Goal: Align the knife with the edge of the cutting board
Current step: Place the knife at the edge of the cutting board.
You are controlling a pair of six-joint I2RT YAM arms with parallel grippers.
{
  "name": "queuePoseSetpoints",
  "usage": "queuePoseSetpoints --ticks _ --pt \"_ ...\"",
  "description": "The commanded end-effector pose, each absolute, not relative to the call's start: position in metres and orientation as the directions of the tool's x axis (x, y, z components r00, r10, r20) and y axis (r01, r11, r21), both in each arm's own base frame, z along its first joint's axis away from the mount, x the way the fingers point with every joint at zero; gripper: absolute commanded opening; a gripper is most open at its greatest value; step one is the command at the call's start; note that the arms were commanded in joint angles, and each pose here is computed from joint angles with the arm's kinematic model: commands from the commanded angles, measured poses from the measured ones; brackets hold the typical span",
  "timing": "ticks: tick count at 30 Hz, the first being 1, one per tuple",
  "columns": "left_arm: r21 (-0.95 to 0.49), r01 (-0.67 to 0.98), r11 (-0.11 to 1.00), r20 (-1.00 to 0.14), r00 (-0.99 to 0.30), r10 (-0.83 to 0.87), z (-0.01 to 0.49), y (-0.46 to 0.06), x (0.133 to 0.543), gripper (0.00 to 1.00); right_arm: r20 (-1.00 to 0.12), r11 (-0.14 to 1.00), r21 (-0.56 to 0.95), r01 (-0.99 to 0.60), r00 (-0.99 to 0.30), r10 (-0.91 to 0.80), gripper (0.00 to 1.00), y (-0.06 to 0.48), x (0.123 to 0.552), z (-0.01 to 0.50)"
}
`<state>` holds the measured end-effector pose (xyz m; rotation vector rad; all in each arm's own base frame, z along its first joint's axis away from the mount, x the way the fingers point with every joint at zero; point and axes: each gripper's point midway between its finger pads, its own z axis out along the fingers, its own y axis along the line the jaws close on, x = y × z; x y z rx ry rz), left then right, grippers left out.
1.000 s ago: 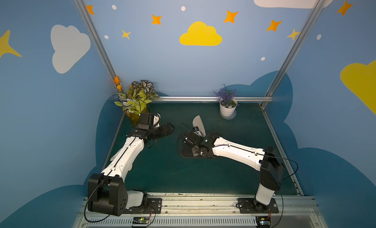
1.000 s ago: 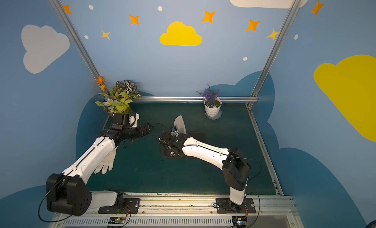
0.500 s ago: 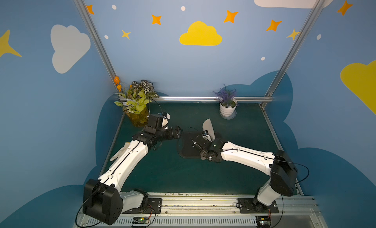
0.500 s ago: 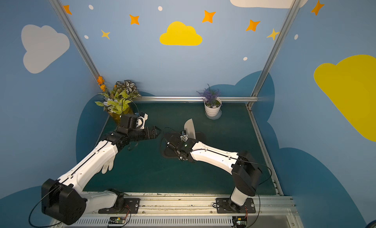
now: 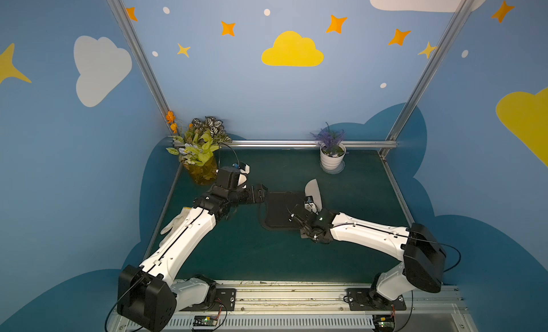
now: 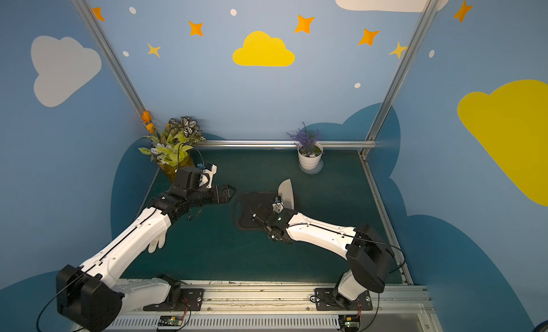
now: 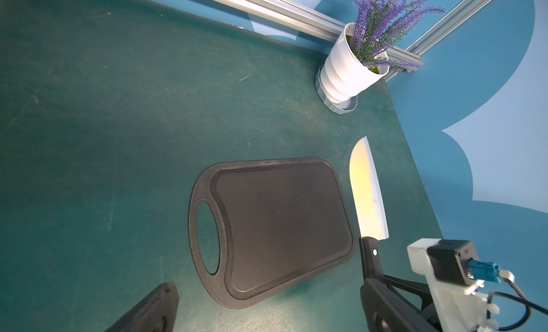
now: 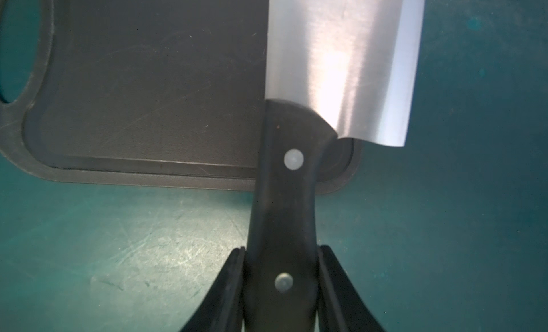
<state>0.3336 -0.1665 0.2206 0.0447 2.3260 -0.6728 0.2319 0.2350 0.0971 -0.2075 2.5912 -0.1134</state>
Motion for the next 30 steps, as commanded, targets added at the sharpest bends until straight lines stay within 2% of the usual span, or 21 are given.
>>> queuePoseSetpoints --ticks 1,10,17,23,30 --pt "-0.433 0.229 0.872 -0.66 -0.739 -0.134 0.22 -0.166 0.334 1.0 -0.56 0.993 -0.074 -0.088 -0.821 -0.114 0.0 0.234 0.237 0.111" --pt "-0.4 0.223 0.889 -0.695 -0.707 -0.136 0.221 -0.161 0.34 1.0 -0.556 0.994 -0.065 -0.084 -0.825 -0.106 0.0 0.228 0.231 0.103" --pt "-0.327 0.13 0.936 -0.701 -0.697 -0.148 0.219 -0.151 0.353 1.0 -0.558 0.995 -0.077 -0.068 -0.824 -0.099 0.0 0.222 0.23 0.097" --pt "-0.193 0.175 0.966 -0.744 -0.668 -0.028 0.236 -0.166 0.361 1.0 -0.554 0.995 -0.079 -0.06 -0.827 -0.094 0.0 0.227 0.233 0.095" --pt "-0.158 0.231 0.96 -0.758 -0.652 0.032 0.228 -0.174 0.35 1.0 -0.54 0.996 -0.079 -0.034 -0.839 -0.072 0.0 0.228 0.233 0.087"
